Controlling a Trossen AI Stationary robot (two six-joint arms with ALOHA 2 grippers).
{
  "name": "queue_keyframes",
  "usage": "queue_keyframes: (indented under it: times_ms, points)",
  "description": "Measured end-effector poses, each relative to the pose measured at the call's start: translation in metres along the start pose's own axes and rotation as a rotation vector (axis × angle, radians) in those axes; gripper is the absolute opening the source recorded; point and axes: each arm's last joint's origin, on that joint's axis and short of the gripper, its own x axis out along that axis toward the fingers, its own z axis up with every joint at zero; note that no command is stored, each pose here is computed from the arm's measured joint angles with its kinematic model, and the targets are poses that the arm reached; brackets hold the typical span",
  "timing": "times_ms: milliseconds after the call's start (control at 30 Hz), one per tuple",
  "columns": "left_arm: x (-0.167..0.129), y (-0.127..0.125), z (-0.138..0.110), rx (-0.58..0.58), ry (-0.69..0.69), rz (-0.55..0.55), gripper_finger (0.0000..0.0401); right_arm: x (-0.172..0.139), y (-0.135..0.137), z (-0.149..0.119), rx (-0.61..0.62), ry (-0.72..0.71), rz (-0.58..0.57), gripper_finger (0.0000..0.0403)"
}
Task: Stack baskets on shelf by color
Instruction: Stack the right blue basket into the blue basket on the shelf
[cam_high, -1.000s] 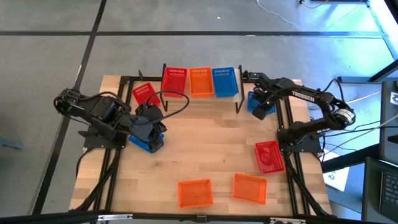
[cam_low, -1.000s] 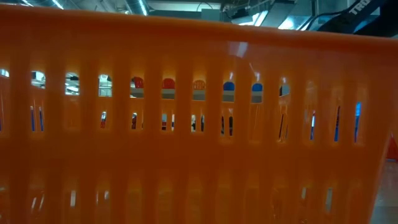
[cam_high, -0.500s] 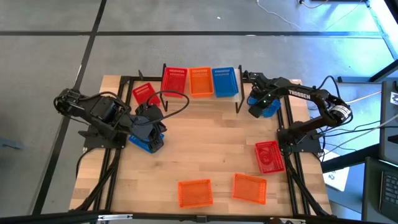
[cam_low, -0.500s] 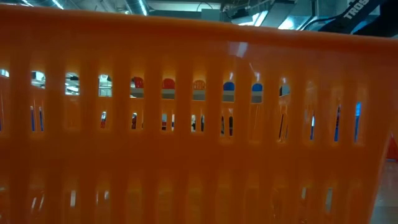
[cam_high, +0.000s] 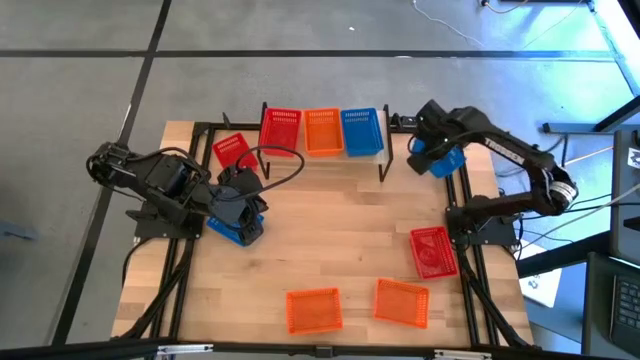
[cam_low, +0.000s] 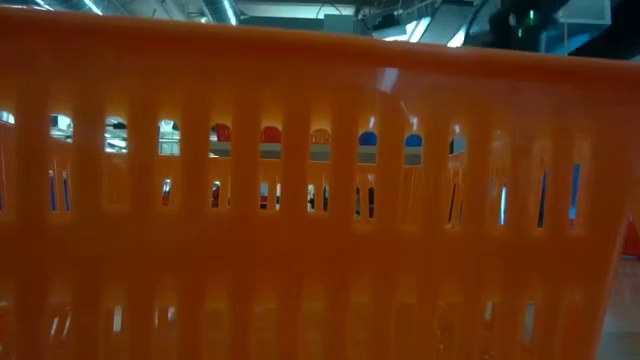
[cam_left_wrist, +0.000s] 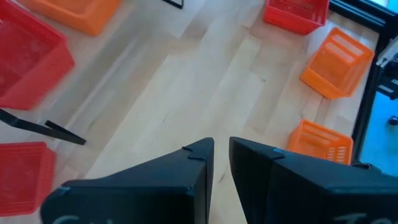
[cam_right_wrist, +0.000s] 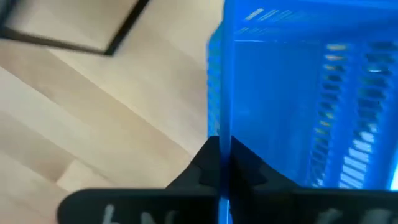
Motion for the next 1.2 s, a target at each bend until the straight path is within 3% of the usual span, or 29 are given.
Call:
queue_keyframes:
  times_ms: [233, 500, 600, 767, 1200]
  points:
    - [0.001, 0.006, 0.005, 0.021, -0.121, 0.135, 0.0041, -0.076, 0.014, 0.009, 0.178, -0.172, 0.045, 0.0002]
    - [0.006, 0.022, 0.014, 0.08, -0.164, 0.292, 0.0041, -0.147, 0.038, 0.021, 0.354, -0.47, 0.308, 0.0002]
    - [0.008, 0.028, 0.017, 0.109, -0.149, 0.325, 0.0041, -0.163, 0.051, 0.032, 0.349, -0.575, 0.4, 0.0001]
    - [0.011, 0.037, 0.021, 0.141, -0.117, 0.355, 0.0041, -0.17, 0.075, 0.052, 0.33, -0.628, 0.505, 0.0001]
    - [0.014, 0.053, 0.02, 0.175, -0.02, 0.425, 0.0041, -0.14, 0.102, 0.091, 0.491, -0.476, 0.49, 0.0003]
